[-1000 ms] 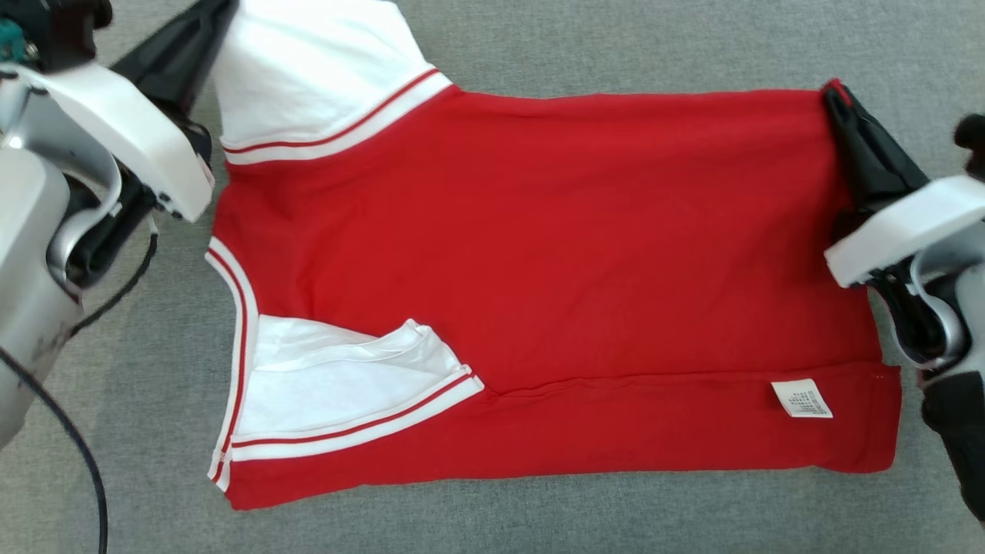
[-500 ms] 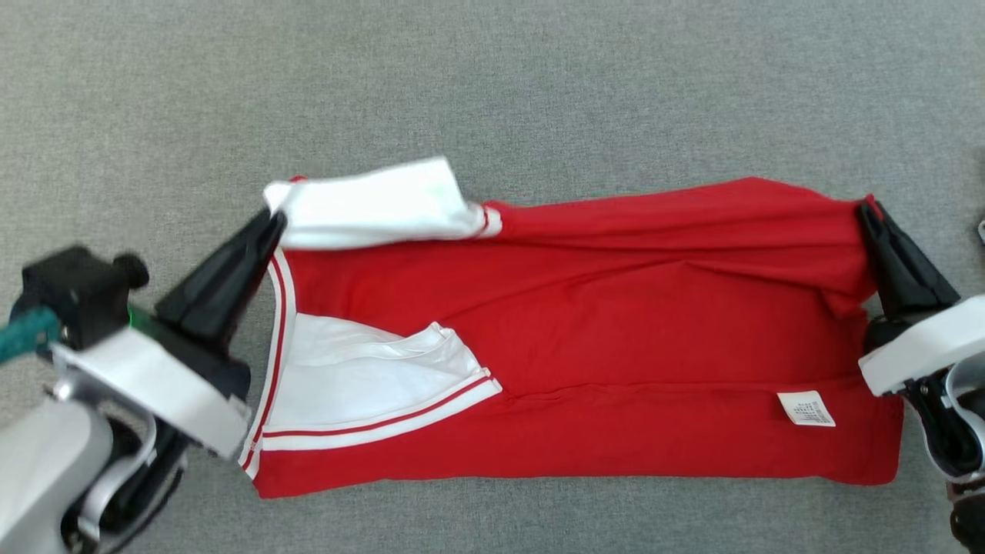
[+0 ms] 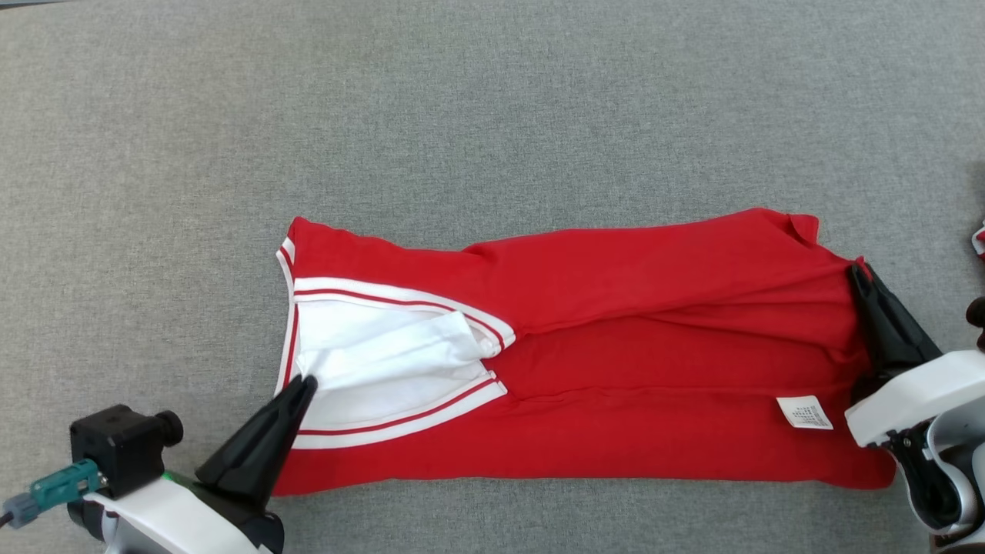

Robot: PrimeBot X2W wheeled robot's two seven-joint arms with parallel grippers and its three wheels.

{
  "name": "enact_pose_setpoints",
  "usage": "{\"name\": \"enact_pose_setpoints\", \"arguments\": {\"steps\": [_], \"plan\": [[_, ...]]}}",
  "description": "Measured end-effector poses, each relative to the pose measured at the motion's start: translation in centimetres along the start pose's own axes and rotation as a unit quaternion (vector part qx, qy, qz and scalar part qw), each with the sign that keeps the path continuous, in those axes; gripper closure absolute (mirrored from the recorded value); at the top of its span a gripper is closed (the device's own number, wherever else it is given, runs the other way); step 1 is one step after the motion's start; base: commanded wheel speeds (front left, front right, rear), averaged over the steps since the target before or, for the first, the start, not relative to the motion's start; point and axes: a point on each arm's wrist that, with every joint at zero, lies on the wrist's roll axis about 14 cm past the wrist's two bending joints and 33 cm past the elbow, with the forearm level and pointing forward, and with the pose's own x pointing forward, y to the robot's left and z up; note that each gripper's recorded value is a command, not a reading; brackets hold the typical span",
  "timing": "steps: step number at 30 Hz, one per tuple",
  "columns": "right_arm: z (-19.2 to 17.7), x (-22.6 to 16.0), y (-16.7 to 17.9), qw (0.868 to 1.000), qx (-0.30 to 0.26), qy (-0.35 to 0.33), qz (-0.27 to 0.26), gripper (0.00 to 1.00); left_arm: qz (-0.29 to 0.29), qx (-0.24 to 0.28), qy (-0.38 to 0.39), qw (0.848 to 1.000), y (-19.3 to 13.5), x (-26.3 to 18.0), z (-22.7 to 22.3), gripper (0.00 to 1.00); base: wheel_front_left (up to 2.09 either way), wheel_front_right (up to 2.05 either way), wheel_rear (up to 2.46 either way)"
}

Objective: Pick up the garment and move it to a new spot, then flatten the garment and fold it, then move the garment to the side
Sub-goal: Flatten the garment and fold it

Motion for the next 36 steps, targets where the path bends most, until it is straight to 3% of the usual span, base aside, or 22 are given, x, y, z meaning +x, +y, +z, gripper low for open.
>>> {"name": "enact_pose_setpoints", "arguments": {"steps": [3, 5, 6, 7, 8, 9, 21, 27, 31, 36], "plan": [[-0.7, -0.5, 0.1, 1.000, 0.004, 0.008, -0.002, 1.00, 0.010, -0.019, 0.024, 0.999, 0.2, -0.4, -1.4, 1.00, 0.00, 0.00, 0.00], [-1.1, -0.8, 0.3, 1.000, 0.011, 0.011, -0.003, 0.58, 0.017, -0.033, 0.034, 0.999, 0.3, -0.6, -2.2, 1.00, 0.00, 0.00, 0.00], [-1.3, -1.0, 0.4, 1.000, 0.013, 0.010, -0.004, 0.15, 0.020, -0.040, 0.042, 0.998, 0.4, -0.6, -2.7, 0.90, 0.00, 0.00, 0.00], [-1.3, -1.2, 0.5, 1.000, 0.018, 0.008, -0.005, 0.00, 0.024, -0.045, 0.048, 0.998, 0.4, -0.7, -3.1, 0.63, 0.00, 0.00, 0.00], [-1.3, -1.4, 0.7, 1.000, 0.024, 0.003, -0.006, 0.00, 0.028, -0.046, 0.047, 0.997, 0.6, -0.8, -3.3, 0.13, 0.00, 0.00, 0.00], [-1.2, -1.6, 0.7, 1.000, 0.029, -0.003, -0.007, 0.00, 0.031, -0.045, 0.046, 0.997, 0.7, -0.8, -3.3, 0.00, 0.00, 0.00, 0.00], [5.5, -5.1, 0.4, 0.984, 0.039, -0.168, -0.044, 0.00, 0.057, 0.015, -0.101, 0.993, 1.2, 0.0, 3.9, 0.00, 0.00, 0.00, 0.00], [9.1, -6.7, 1.1, 0.972, -0.007, -0.228, -0.049, 0.00, 0.094, 0.066, -0.228, 0.967, 1.1, 0.0, 10.6, 0.00, 0.00, 0.00, 0.00], [10.1, -7.3, 1.6, 0.969, -0.035, -0.240, -0.048, 0.00, 0.109, 0.109, -0.277, 0.948, 0.7, -0.4, 12.9, 0.00, 0.00, 0.00, 0.00], [10.3, -7.9, 2.2, 0.969, -0.048, -0.240, -0.044, 0.00, 0.135, 0.120, -0.309, 0.934, 1.0, -1.0, 13.8, 0.00, 0.00, 0.00, 0.00]]}}
